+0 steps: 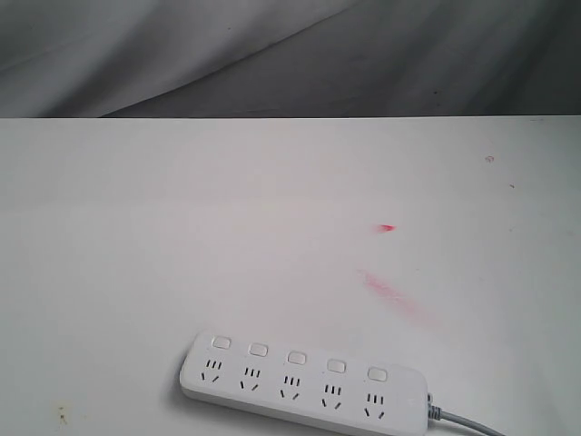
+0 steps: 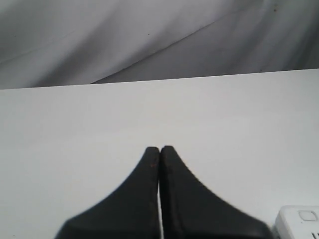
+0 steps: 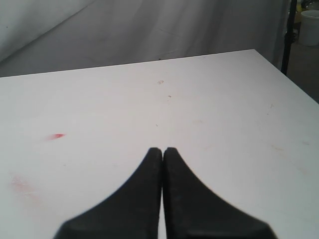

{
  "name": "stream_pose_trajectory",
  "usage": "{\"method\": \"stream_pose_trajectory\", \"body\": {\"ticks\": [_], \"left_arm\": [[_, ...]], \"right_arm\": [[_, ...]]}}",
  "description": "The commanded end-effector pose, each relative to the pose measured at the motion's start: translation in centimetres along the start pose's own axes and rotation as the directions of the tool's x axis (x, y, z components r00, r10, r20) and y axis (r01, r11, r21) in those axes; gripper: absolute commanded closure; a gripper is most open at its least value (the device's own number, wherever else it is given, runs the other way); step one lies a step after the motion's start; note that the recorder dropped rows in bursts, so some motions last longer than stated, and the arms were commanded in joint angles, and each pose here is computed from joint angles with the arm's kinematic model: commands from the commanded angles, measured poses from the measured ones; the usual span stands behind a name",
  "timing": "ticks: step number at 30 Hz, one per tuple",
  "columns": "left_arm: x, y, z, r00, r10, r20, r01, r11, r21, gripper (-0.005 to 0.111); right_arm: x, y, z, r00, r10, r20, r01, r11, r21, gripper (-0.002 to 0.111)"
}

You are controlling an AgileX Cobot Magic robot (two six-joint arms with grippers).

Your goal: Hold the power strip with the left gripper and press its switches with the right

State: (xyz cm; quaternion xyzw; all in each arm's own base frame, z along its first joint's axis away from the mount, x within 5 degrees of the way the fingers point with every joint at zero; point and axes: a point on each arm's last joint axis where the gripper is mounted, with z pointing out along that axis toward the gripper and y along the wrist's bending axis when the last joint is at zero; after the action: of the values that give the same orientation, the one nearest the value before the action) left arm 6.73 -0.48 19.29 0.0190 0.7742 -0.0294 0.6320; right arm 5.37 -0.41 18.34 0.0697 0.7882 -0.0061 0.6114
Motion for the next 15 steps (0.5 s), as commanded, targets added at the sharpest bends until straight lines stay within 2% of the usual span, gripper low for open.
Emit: {"method": "stream_pose_trajectory", "body": {"ticks": [1,3,9,15], "left_arm": [[-0.4,0.6,-0.8,0.994,-0.037,0.107,0.046,0.995,-0.090,0.106],[-0.5,0.6,-1.3,0.988,-0.033,0.154,0.048,0.994,-0.100,0.106],[0.4,0.6,-1.2,0.996,-0.065,0.058,0.070,0.992,-0.100,0.106],[0.7,0.4,-1.2,0.998,-0.065,0.024,0.066,0.995,-0.080,0.106]], "right_arm": [[0.1,-0.1,0.0,1.000,-0.003,0.004,0.003,1.000,0.008,0.108],[0.1,-0.1,0.0,1.000,-0.003,0.004,0.003,1.000,0.008,0.108],[0.1,-0.1,0.0,1.000,-0.003,0.004,0.003,1.000,0.008,0.108],[0.1,-0.1,0.0,1.000,-0.003,0.004,0.003,1.000,0.008,0.108]]}}
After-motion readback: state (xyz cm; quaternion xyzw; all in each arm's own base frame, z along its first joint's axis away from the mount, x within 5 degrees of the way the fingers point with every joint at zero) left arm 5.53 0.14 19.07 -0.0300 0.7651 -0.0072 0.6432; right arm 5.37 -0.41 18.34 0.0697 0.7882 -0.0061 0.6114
